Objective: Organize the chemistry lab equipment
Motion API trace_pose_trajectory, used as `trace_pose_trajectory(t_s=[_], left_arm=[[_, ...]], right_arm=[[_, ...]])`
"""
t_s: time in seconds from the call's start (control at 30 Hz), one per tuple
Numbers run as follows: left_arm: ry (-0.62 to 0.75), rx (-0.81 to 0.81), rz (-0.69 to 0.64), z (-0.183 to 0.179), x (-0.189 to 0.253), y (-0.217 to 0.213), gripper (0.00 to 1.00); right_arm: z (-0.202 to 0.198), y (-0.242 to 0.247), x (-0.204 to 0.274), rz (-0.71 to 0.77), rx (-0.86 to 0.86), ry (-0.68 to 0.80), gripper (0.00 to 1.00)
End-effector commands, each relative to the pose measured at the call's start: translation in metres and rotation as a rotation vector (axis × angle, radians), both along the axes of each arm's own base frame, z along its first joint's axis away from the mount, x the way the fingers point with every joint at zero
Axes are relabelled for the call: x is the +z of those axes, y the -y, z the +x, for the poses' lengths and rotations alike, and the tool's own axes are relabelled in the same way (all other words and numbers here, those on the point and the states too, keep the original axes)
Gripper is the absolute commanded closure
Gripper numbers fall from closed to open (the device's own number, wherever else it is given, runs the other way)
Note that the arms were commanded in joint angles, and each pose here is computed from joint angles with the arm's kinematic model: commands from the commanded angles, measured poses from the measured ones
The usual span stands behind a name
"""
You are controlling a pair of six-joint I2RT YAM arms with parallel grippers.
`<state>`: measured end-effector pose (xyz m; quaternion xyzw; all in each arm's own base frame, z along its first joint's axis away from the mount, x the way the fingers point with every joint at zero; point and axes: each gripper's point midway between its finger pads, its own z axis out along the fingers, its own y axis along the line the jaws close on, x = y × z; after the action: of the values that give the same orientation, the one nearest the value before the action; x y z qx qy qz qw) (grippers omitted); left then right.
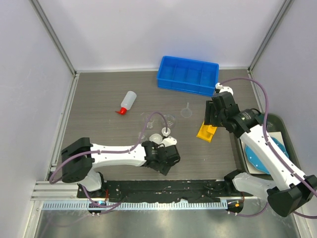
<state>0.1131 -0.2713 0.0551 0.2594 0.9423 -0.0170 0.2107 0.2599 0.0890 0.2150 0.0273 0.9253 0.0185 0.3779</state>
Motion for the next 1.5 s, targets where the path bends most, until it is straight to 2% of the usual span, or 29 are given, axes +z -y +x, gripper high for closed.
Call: trace_pose_trajectory(t_s=[0.0,0.17,0.63,0.83,1.3,1.33,1.47], left_arm=[[0.03,0.042,-0.092,0.001,0.006,0.031,0.18],[0.001,0.046,-0.133,-0.006,-0.002,0.04,0.2],[-0.043,0.056,-0.109,-0.022,-0.032,0.025,0.29],[-0.058,0.033,-0.101,-0.029,-0.044,0.024,0.37],[-0.084,-0.012,-0.066,-0.043,-0.067,0.024,0.65],[-0.086,-0.017,-0.063,-0.045,-0.068,0.024,0.71],[-0.087,-0.022,-0.058,-0.046,-0.069,0.023,0.81]], right_arm=[[-0.004,-0.001,0.004,0.025,0.005,0.037,0.4],[-0.008,0.003,-0.002,0.012,0.003,0.031,0.4],[-0.011,-0.002,-0.006,0.038,0.021,0.024,0.41],[-0.011,-0.005,-0.003,0.043,0.025,0.025,0.41],[-0.011,-0.009,-0.005,0.041,0.031,0.018,0.42],[-0.012,-0.009,-0.006,0.04,0.03,0.014,0.42],[-0.015,-0.01,-0.006,0.047,0.038,0.013,0.43]])
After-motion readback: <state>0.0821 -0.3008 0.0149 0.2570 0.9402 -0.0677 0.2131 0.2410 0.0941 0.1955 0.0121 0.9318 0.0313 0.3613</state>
